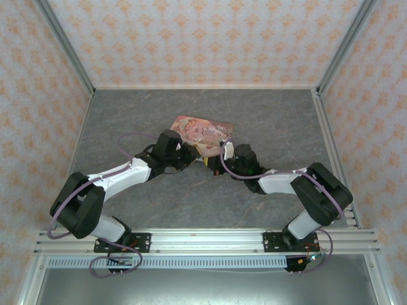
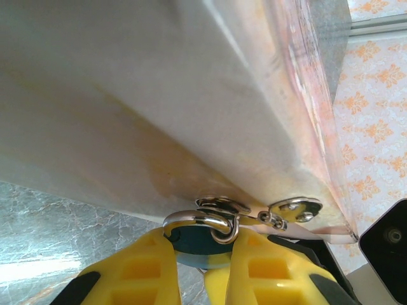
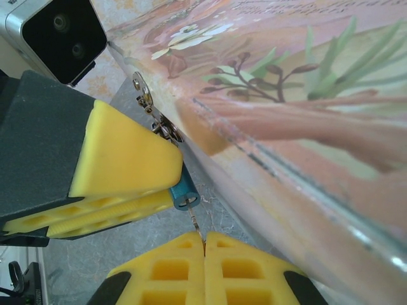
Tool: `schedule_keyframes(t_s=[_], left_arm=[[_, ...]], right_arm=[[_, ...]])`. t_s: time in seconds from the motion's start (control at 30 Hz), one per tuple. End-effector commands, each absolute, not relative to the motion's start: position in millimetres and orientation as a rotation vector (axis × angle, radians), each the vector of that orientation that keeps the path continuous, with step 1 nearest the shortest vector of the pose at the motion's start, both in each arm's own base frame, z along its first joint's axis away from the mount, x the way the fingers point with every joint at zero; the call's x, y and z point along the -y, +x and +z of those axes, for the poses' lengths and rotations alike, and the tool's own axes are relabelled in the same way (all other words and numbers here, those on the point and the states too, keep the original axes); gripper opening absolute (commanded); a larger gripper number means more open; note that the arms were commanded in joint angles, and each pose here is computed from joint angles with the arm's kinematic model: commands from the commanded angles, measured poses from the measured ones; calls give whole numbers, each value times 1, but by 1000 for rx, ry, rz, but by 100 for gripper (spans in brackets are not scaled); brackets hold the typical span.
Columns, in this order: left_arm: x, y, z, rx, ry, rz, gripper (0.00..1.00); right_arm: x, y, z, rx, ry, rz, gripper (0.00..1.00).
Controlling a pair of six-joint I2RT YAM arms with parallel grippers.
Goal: Unlock the padlock with the key
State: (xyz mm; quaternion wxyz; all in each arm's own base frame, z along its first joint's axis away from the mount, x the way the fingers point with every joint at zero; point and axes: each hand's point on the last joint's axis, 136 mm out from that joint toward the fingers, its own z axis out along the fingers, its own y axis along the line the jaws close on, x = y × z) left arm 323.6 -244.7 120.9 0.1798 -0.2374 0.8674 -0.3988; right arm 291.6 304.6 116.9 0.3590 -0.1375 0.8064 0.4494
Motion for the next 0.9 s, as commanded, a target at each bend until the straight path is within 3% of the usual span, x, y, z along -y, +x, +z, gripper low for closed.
schedule_keyframes(t_s=[0.0, 0.87], left_arm=[[272, 306, 133, -2499, -531, -1273, 10], [272, 306, 131, -2498, -537, -1279, 9]], right_arm=[[-310, 315, 163, -1909, -328, 1205, 0], [-304, 325, 151, -1971, -284, 1230, 0]])
